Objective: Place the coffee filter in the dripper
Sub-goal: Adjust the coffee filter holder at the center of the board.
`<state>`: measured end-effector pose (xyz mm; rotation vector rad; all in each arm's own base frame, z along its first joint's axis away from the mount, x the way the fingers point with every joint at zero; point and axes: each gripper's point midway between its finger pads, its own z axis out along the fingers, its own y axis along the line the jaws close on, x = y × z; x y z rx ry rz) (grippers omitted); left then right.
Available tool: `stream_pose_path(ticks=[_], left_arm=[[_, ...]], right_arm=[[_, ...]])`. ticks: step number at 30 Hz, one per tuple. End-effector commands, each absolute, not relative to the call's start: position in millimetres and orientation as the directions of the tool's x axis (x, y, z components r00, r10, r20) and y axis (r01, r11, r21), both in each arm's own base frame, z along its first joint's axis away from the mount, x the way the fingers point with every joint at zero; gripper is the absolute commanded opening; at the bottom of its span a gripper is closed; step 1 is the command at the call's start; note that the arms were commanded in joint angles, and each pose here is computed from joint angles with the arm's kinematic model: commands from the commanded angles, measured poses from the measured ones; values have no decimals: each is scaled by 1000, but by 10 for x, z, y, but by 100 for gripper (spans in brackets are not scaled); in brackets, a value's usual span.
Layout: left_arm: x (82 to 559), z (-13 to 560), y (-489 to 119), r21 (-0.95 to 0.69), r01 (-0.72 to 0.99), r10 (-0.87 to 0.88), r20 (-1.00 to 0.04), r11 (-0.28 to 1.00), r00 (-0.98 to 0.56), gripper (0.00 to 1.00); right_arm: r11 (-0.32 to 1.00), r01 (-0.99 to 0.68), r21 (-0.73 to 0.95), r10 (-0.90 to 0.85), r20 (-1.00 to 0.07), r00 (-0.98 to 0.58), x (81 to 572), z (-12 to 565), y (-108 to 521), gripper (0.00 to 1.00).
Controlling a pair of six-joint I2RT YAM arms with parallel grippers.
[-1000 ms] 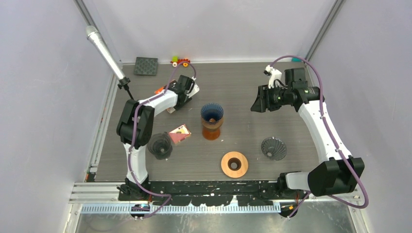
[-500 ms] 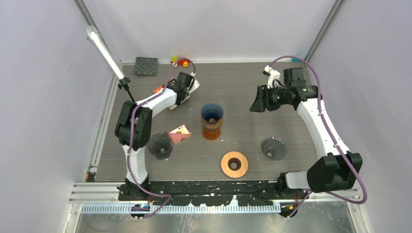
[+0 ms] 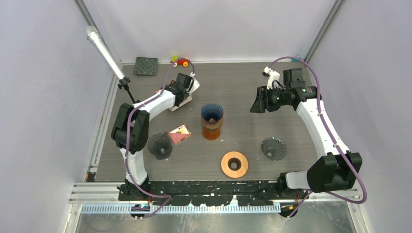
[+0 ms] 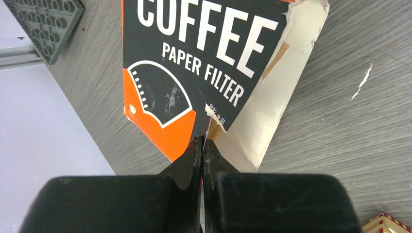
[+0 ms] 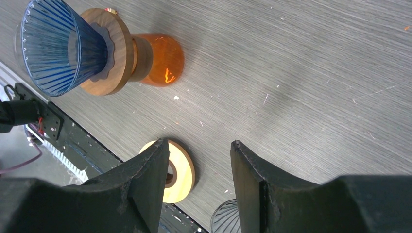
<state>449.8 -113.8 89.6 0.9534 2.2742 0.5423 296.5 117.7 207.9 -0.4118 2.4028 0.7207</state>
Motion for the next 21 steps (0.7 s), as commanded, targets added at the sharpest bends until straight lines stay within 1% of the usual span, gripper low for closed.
stream_pose_path(ticks=[1, 13, 21], left_arm=[[4434, 1033, -1234, 520, 486, 709, -448, 703, -545, 0], [4211, 1500, -1323, 439, 516, 676, -520, 736, -522, 0], [3942, 1613, -1385, 298, 604, 665, -464, 739, -585, 0]], right_arm=[[806, -461, 372, -132, -647, -751, 3007, 2111, 1158, 55], [807, -459, 372, -137, -638, -758, 3003, 2067, 1153, 55], [806, -460, 372, -141, -635, -759, 2993, 2054, 1152, 55]])
